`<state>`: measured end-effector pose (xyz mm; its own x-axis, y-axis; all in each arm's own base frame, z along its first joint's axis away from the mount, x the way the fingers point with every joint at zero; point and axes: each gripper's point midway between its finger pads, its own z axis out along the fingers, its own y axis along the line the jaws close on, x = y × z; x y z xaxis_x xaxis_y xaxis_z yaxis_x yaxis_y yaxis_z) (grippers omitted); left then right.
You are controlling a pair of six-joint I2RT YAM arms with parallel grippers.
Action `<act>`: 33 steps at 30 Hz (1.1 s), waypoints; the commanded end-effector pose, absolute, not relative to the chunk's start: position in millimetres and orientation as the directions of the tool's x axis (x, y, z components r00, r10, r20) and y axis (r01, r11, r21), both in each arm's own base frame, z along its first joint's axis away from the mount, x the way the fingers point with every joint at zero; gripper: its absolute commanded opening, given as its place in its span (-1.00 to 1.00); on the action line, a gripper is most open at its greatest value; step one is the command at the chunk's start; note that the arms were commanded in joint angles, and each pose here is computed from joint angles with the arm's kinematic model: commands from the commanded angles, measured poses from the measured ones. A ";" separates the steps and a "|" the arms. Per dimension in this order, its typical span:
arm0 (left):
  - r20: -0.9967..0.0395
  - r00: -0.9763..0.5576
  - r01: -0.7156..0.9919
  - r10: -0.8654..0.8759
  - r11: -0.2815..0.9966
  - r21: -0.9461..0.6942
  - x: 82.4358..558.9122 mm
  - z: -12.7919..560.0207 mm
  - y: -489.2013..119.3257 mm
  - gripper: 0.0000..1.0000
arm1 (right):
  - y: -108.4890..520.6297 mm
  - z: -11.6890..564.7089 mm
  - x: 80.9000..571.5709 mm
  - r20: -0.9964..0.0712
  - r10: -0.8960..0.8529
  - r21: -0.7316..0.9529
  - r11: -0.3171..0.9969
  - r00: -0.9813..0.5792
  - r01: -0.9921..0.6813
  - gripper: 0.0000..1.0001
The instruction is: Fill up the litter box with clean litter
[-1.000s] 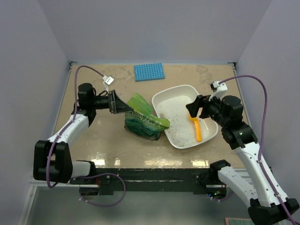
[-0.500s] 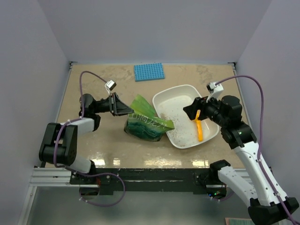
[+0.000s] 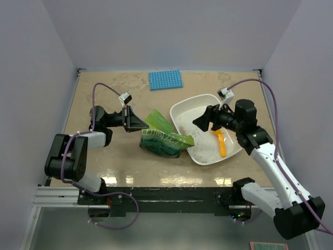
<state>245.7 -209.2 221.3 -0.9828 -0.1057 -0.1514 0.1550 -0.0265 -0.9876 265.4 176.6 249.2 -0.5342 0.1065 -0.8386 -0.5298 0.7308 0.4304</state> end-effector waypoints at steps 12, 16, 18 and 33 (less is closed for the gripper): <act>-0.758 -0.638 0.770 -0.134 -0.081 -0.633 207.9 274.9 -208.8 -1.00 | 238.2 213.3 283.0 -0.673 0.196 0.712 0.432 -0.713 -0.554 0.53; -0.767 -0.628 0.778 -0.131 -0.069 -0.625 206.5 275.3 -209.2 -1.00 | 250.7 213.3 280.3 -0.645 0.194 0.751 0.340 -0.739 -0.566 0.54; -0.766 -0.631 0.775 -0.125 -0.063 -0.629 207.2 272.5 -210.0 -1.00 | 256.3 209.5 282.4 -0.630 0.185 0.765 0.316 -0.754 -0.561 0.54; -0.761 -0.637 0.769 -0.122 -0.039 -0.638 211.7 265.5 -211.1 -1.00 | 299.1 215.3 249.5 -0.595 0.083 0.803 0.116 -0.800 -0.585 0.49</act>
<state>215.3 -210.4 233.0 -0.8315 -0.0685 -0.5512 0.5537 -0.0231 -0.8324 257.4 292.4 195.8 -0.8227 0.0926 -0.5608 -0.5369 0.1973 0.8202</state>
